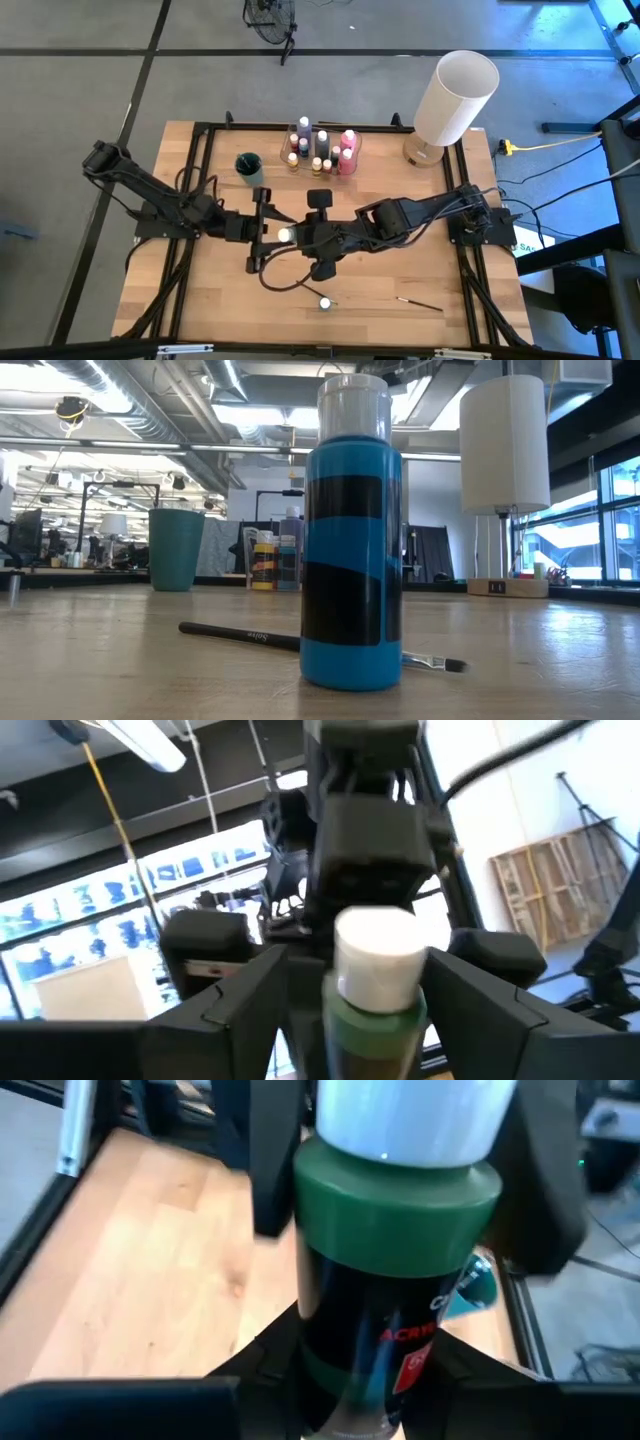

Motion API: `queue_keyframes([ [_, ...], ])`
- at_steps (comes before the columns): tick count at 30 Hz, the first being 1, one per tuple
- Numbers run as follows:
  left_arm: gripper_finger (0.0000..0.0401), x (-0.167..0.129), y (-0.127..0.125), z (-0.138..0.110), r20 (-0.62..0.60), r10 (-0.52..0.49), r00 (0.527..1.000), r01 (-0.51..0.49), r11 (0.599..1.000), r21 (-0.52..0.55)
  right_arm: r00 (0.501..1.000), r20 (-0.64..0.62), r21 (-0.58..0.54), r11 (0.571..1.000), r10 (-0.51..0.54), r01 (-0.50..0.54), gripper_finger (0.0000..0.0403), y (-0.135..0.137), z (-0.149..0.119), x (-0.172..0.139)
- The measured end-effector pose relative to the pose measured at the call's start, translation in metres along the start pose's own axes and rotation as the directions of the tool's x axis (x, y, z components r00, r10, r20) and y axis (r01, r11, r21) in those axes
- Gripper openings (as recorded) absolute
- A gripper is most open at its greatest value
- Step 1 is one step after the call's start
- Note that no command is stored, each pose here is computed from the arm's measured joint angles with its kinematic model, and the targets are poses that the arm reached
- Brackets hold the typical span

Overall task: Pick & Place Paint Supplies
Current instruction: Put the green paint bottle into the transparent bin

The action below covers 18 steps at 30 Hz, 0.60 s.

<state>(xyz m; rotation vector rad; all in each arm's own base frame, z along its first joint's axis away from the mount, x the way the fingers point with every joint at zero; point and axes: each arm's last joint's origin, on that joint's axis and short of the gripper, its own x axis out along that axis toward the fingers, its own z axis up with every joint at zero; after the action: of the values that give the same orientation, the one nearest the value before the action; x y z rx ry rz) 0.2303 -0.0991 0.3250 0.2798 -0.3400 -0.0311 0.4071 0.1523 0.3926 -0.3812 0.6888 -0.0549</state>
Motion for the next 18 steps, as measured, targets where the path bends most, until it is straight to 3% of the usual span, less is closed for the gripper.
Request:
queue_keyframes([
  [11, 0.0226, -0.0026, 0.0026, 0.0041, 0.004, 0.015, 1.000, -0.015, 0.999, 0.032, 1.000, 0.001, 0.015, 1.000, 0.003, -0.003, 0.0107, -0.0006, 0.0000, -0.0002],
  [18, 0.0217, -0.0010, 0.0046, 0.0031, 0.034, -0.049, 0.998, 0.048, 0.998, 0.042, 1.000, 0.001, 0.042, 0.999, -0.005, 0.004, 0.0107, -0.0048, 0.0001, 0.0016],
])
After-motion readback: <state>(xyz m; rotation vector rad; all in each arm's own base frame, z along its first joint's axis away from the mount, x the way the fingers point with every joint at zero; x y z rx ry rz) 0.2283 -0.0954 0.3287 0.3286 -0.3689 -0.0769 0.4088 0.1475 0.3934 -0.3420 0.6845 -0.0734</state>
